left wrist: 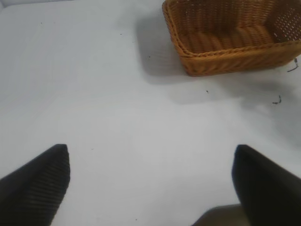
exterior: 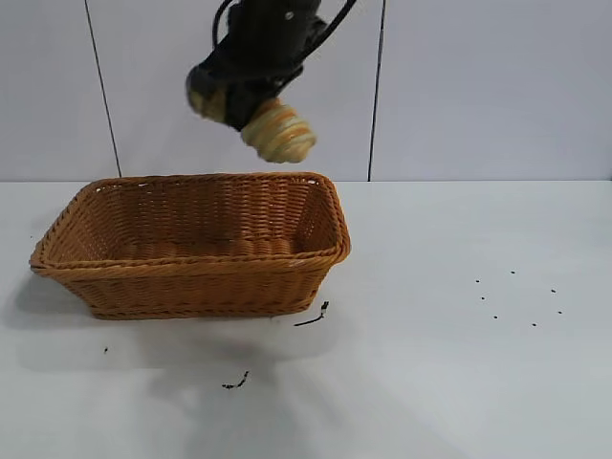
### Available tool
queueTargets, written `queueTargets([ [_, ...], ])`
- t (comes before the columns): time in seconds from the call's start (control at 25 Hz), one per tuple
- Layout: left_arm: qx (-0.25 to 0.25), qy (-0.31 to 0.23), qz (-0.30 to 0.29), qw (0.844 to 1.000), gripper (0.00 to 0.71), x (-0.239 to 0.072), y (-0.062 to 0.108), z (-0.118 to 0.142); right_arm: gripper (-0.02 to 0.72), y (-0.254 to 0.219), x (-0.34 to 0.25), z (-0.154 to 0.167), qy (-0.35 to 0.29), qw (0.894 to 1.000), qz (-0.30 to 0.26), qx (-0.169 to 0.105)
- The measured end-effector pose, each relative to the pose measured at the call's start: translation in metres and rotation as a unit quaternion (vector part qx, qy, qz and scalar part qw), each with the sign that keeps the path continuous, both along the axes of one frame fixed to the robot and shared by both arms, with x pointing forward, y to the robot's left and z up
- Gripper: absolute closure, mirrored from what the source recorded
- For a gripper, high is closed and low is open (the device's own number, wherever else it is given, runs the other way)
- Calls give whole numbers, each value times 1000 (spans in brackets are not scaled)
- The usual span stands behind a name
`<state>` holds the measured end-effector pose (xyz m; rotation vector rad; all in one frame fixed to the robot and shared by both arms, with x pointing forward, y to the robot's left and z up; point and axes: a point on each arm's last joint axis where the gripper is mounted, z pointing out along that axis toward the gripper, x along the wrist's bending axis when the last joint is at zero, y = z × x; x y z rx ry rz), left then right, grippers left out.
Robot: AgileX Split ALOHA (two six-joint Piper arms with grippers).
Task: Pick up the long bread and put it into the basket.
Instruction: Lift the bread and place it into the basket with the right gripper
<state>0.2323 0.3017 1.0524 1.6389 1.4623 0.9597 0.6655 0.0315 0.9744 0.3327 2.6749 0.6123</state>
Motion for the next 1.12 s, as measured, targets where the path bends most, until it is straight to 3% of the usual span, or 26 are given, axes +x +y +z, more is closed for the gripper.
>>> queueTargets([
  [0.2, 0, 0, 0, 1000, 14, 0, 0, 0, 531, 4, 3, -36, 23, 1000, 7, -11],
  [0.4, 0, 0, 0, 1000, 14, 0, 0, 0, 507, 6, 5, -44, 24, 1000, 6, -10],
  [0.52, 0, 0, 0, 1000, 14, 0, 0, 0, 386, 6, 5, -44, 23, 1000, 6, -9],
  [0.64, 0, 0, 0, 1000, 14, 0, 0, 0, 178, 6, 5, -42, 27, 1000, -5, -2],
  [0.72, 0, 0, 0, 1000, 14, 0, 0, 0, 90, 6, 4, -37, 33, 999, -26, 10],
  [0.8, 0, 0, 0, 1000, 14, 0, 0, 0, 52, 5, 3, -27, 41, 997, -54, 26],
  [1.0, 0, 0, 0, 1000, 14, 0, 0, 0, 31, -3, -2, 20, 58, 985, -137, 85],
  [1.12, 0, 0, 0, 1000, 14, 0, 0, 0, 32, -20, 3, 50, 64, 970, -197, 127],
])
